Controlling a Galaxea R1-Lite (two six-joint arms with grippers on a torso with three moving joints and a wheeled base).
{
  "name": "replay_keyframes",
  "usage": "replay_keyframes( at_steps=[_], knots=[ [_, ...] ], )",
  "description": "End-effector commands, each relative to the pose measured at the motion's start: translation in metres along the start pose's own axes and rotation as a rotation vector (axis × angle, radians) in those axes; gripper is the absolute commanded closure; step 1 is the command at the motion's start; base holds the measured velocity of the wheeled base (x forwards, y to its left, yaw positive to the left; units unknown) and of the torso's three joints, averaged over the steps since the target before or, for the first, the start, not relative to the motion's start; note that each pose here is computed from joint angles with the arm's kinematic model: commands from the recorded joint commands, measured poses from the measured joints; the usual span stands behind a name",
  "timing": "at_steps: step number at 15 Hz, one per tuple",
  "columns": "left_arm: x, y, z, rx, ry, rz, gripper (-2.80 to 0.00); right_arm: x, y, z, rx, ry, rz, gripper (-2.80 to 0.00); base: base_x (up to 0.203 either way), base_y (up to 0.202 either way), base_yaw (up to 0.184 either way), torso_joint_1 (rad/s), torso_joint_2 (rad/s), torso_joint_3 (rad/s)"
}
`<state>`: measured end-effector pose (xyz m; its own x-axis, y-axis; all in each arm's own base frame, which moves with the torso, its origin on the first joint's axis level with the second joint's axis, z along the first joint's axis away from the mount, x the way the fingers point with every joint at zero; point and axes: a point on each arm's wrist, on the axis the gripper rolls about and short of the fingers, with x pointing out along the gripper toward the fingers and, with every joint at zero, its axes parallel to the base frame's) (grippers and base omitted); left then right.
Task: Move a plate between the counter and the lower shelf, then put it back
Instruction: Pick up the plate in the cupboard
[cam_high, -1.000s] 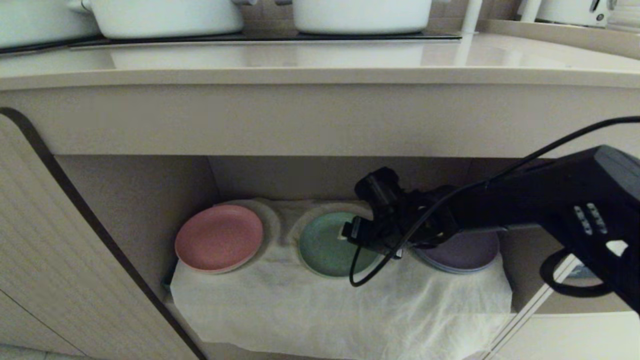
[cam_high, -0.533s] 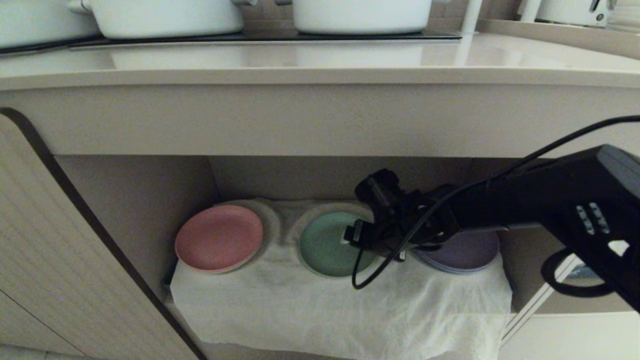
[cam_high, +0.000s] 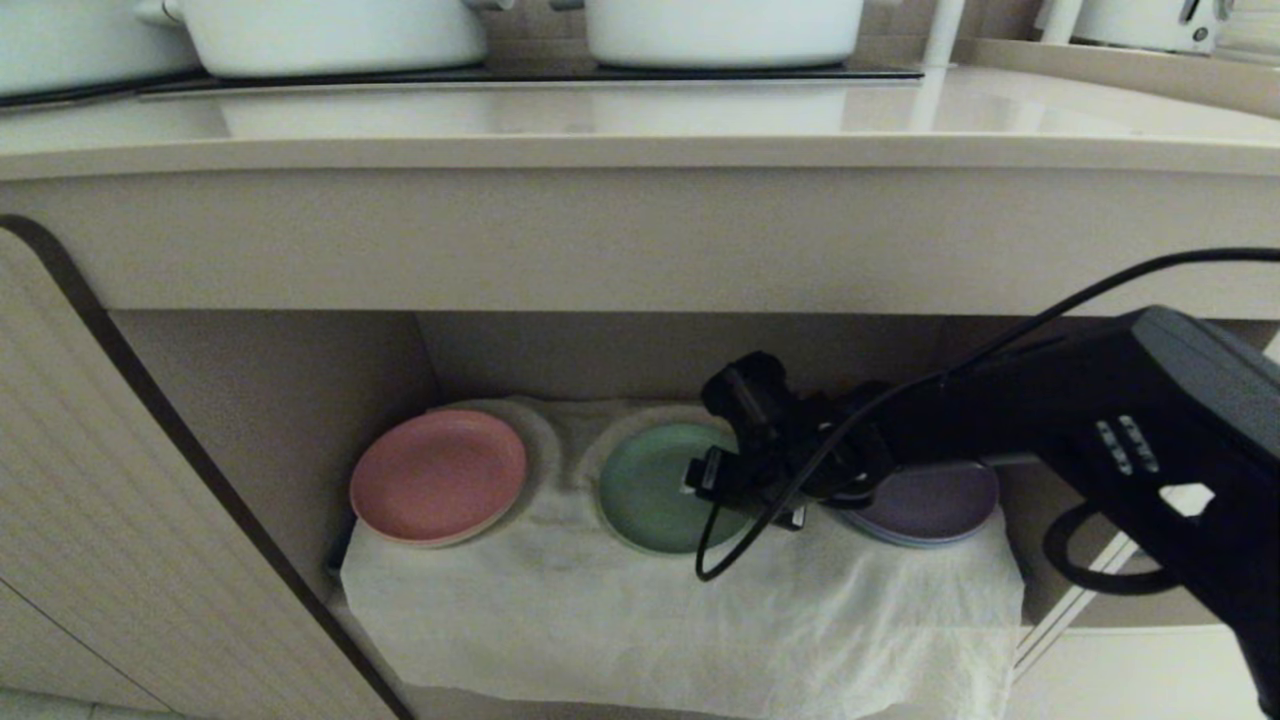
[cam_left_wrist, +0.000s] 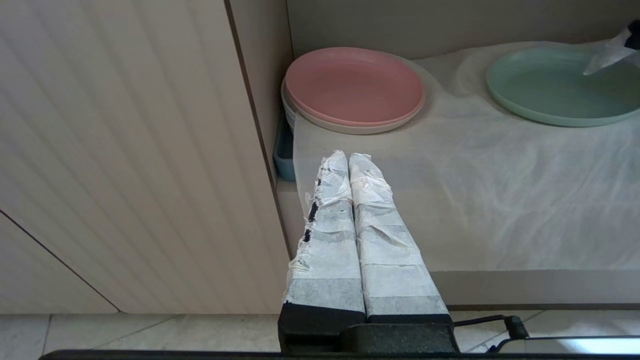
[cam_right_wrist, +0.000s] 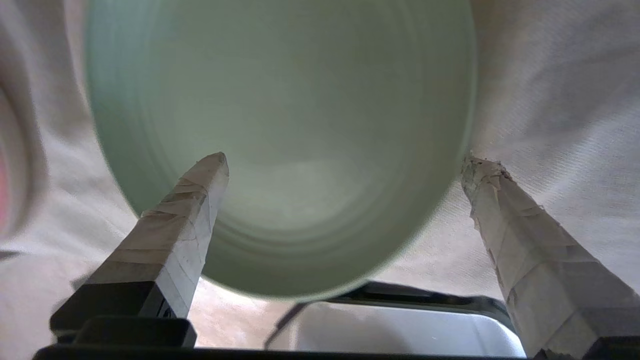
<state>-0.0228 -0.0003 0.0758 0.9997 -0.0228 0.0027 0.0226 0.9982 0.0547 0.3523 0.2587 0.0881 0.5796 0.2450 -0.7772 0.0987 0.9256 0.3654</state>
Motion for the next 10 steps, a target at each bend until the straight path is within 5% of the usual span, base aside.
replay_keyframes(
  at_steps=[1, 10],
  knots=[
    [0.0001, 0.0000, 0.0000, 0.001, 0.001, 0.000, 0.00, 0.0053, 0.0021, 0.0009, 0.023, -0.003, 0.001, -2.80, 0.000, 0.000, 0.000, 0.000, 0.00, 0.000],
    [0.0000, 0.0000, 0.0000, 0.001, 0.000, 0.001, 0.00, 0.0100, 0.0057, 0.0023, 0.028, -0.008, 0.009, -2.80, 0.000, 0.000, 0.000, 0.000, 0.00, 0.000]
  ],
)
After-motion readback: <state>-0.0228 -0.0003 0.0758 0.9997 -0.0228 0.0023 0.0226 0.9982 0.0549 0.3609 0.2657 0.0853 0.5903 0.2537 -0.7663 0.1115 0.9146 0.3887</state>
